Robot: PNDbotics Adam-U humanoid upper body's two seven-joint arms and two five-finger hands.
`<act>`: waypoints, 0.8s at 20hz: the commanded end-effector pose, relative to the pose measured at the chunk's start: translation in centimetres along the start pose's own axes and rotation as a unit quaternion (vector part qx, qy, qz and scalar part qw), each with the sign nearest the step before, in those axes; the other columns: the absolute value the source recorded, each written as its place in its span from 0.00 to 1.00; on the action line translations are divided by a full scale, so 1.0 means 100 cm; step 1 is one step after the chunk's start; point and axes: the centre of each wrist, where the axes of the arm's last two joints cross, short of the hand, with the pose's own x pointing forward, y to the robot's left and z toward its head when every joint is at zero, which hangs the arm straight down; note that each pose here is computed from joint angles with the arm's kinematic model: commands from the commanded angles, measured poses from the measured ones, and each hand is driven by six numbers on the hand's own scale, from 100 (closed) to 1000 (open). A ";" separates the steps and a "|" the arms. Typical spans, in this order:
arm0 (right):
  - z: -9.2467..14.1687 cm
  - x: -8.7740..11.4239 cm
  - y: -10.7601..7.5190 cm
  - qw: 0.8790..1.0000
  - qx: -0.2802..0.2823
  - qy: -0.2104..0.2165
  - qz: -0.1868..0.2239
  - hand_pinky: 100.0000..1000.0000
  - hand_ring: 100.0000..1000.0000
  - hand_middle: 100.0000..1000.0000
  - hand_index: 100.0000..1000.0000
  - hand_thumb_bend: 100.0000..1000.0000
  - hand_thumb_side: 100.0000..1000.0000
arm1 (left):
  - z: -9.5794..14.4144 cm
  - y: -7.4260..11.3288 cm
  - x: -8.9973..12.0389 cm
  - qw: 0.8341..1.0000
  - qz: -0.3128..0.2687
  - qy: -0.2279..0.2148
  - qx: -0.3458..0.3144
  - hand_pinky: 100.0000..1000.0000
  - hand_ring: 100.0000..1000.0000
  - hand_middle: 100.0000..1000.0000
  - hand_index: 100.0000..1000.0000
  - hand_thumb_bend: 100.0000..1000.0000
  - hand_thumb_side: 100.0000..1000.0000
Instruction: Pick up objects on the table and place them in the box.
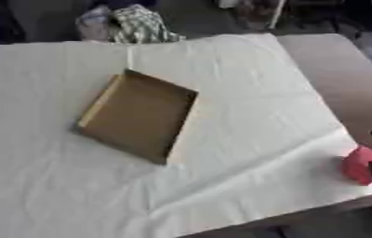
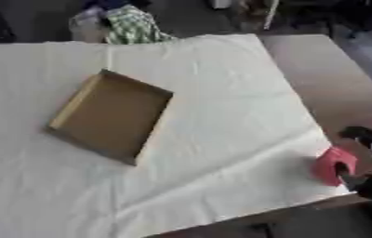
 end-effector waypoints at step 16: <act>-0.001 0.004 -0.009 0.999 0.028 -0.045 0.006 0.96 1.00 1.00 1.00 0.00 0.78 | -0.004 -0.001 0.004 1.000 0.001 -0.009 -0.012 0.52 0.68 0.66 0.74 0.00 0.62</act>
